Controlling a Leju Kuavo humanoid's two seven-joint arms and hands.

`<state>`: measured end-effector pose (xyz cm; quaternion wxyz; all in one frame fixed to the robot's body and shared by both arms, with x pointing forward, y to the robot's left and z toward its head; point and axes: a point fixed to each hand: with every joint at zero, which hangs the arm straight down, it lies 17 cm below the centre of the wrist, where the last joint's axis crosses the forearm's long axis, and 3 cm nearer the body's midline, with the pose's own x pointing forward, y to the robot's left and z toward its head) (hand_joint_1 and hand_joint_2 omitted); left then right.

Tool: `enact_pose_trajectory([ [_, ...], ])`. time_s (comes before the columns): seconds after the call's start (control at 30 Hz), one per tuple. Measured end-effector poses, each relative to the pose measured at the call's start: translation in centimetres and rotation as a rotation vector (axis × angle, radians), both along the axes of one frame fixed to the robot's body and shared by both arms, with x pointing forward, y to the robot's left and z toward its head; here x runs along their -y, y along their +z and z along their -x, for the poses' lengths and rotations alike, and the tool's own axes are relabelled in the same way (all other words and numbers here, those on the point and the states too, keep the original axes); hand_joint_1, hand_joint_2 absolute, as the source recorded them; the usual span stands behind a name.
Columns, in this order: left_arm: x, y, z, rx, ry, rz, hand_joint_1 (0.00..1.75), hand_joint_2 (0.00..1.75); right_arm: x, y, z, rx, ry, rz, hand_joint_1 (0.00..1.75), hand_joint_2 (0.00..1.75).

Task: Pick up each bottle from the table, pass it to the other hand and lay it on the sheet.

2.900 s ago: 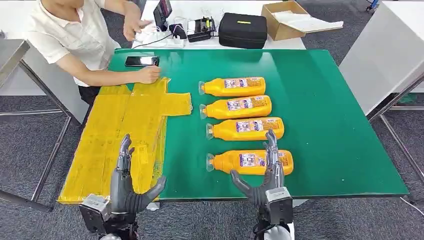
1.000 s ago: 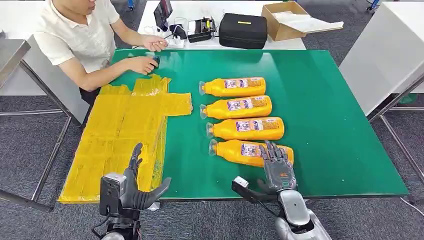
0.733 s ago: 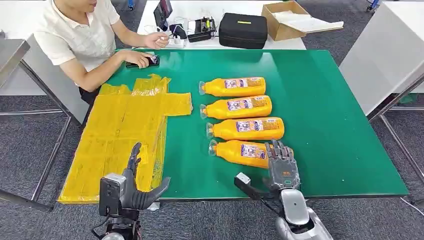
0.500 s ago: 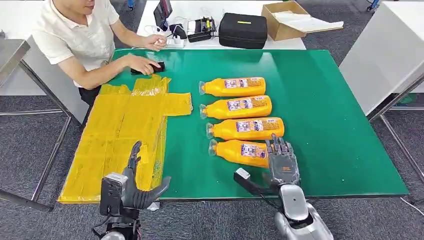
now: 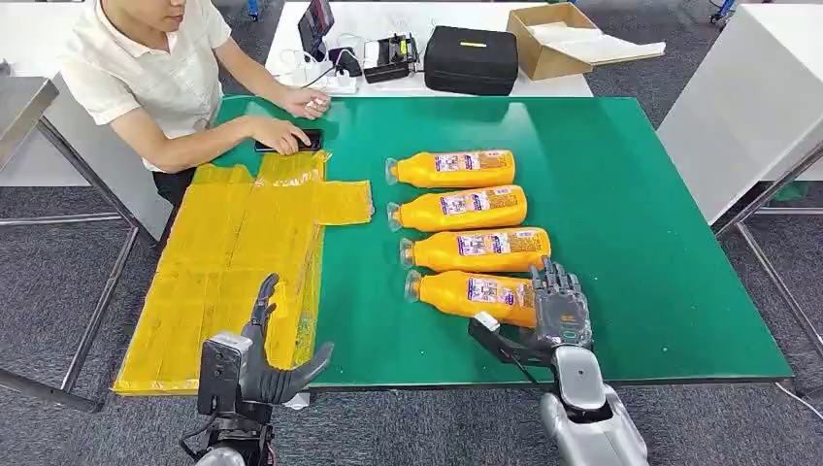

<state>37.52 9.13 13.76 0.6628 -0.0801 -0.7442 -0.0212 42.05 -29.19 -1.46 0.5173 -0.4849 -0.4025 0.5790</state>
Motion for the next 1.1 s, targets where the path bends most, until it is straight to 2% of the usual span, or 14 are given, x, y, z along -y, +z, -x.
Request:
enact_pose_trajectory([
  [0.03, 0.0, -0.1, 0.0, -0.002, -0.001, 0.001, 0.00, 1.75, 0.3, -0.3, 0.1, -0.012, -0.007, -0.003, 0.44, 1.75],
  [0.07, 0.1, -0.2, 0.0, -0.005, -0.002, 0.002, 0.00, 1.75, 0.6, -0.6, 0.1, -0.023, -0.014, -0.005, 1.57, 1.75],
  [0.1, 0.1, -0.3, 0.0, -0.006, -0.002, 0.001, 0.00, 1.75, 0.8, -1.0, 0.2, -0.036, -0.018, -0.007, 1.75, 1.75],
  [0.23, 0.2, -0.4, 0.0, -0.008, -0.007, 0.007, 0.00, 1.75, 1.2, -2.3, 0.6, -0.075, -0.025, -0.062, 1.75, 1.75],
  [0.57, 1.3, -0.1, -0.2, 0.013, -0.037, 0.019, 0.00, 1.75, 1.8, -3.6, 0.1, -0.084, -0.009, -0.270, 1.75, 1.75],
  [0.73, 1.4, -0.1, -0.4, 0.015, -0.038, 0.025, 0.00, 1.75, 1.9, -3.8, 0.0, -0.085, -0.003, -0.318, 1.75, 1.75],
  [0.87, 1.3, 0.4, -0.4, 0.036, -0.032, 0.059, 0.00, 1.75, 0.9, -3.7, 0.3, -0.079, 0.034, -0.443, 1.75, 1.75],
  [0.97, 1.2, 0.8, -0.6, 0.046, -0.028, 0.101, 0.00, 1.75, -0.3, -3.2, 0.9, -0.061, 0.070, -0.599, 1.75, 1.75],
  [1.1, 1.6, 0.9, -0.5, 0.010, -0.064, 0.259, 0.00, 1.75, -2.2, -1.5, 1.4, -0.024, 0.125, -0.752, 1.75, 1.75],
])
